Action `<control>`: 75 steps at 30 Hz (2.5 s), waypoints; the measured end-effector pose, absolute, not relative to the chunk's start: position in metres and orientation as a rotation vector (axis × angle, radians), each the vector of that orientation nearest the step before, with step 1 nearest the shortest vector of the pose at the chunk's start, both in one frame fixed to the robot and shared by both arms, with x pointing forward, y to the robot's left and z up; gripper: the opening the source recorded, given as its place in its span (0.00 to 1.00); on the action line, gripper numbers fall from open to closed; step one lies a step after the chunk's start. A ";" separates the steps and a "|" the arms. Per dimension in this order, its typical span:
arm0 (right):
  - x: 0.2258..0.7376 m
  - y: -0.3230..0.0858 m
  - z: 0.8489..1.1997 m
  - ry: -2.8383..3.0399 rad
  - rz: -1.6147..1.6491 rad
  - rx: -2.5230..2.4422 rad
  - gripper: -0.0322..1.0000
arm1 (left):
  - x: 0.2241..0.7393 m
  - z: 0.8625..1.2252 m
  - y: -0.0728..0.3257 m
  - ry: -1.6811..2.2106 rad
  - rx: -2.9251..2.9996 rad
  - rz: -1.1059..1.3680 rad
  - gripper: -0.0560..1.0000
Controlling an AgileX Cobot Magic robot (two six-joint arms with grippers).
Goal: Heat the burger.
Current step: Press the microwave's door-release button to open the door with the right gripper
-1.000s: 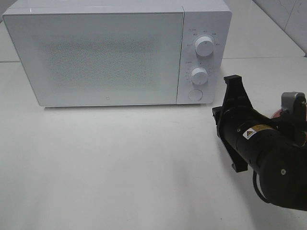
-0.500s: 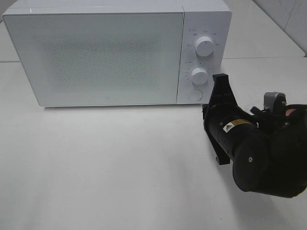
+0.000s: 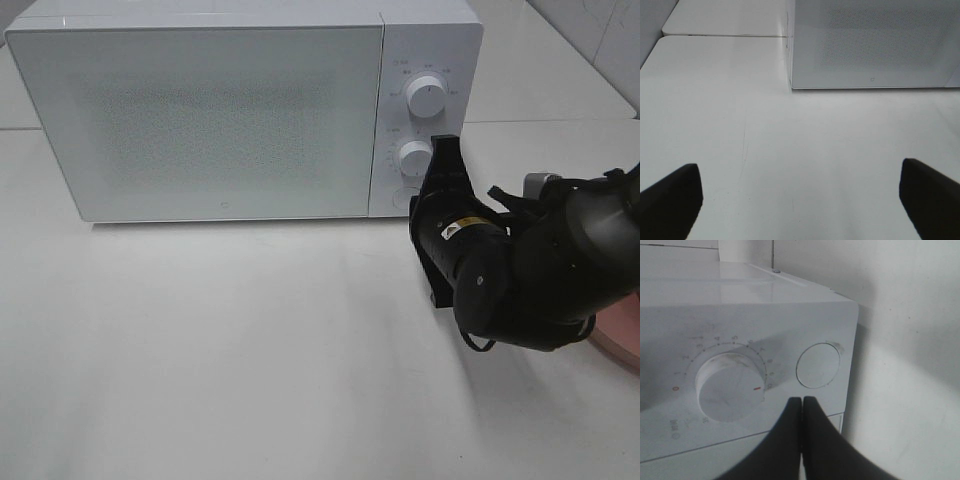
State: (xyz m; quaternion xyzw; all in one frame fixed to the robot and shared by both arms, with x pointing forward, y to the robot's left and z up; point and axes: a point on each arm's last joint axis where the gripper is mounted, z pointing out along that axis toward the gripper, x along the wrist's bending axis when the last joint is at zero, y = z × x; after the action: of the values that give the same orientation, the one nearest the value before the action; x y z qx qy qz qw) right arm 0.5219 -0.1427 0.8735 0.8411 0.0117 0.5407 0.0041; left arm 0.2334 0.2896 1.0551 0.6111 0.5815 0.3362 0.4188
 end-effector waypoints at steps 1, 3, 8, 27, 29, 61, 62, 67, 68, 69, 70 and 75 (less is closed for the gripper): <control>0.526 -0.142 0.873 0.032 1.695 2.638 0.03 | 0.233 1.055 0.290 1.458 1.533 0.843 0.99; 0.530 -0.141 0.871 0.029 1.692 2.642 0.03 | 0.233 1.055 0.290 1.458 1.533 0.843 0.99; 0.539 -0.140 0.868 0.015 1.690 2.651 0.03 | 0.233 1.055 0.290 1.458 1.533 0.843 0.99; 0.559 -0.135 0.846 -0.071 1.647 2.683 0.03 | 0.233 1.055 0.290 1.458 1.533 0.843 0.99; 0.561 -0.137 0.847 -0.086 1.649 2.677 0.03 | 0.233 1.055 0.290 1.458 1.533 0.843 0.99; 0.574 -0.134 0.842 -0.133 1.659 2.672 0.03 | 0.233 1.055 0.290 1.458 1.533 0.843 0.99; 0.574 -0.134 0.842 -0.137 1.663 2.667 0.03 | 0.233 1.055 0.290 1.458 1.533 0.843 0.99; 0.577 -0.133 0.842 -0.166 1.666 2.663 0.03 | 0.233 1.055 0.290 1.458 1.533 0.843 0.99; 0.579 -0.132 0.840 -0.181 1.668 2.660 0.03 | 0.233 1.055 0.290 1.458 1.533 0.843 0.99; 0.579 -0.132 0.840 -0.181 1.668 2.660 0.03 | 0.233 1.055 0.290 1.458 1.533 0.843 0.99; 0.581 -0.130 0.838 -0.198 1.665 2.659 0.03 | 0.233 1.055 0.290 1.458 1.533 0.843 0.99; 0.586 -0.129 0.837 -0.240 1.696 2.612 0.03 | 0.233 1.055 0.290 1.458 1.533 0.843 0.99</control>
State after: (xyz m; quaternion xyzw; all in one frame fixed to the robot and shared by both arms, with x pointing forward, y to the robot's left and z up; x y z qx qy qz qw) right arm 0.5855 -0.1290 0.8372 0.8362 -0.0768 0.5430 0.0093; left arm 0.2334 0.2896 1.0551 0.6111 0.5815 0.3362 0.4188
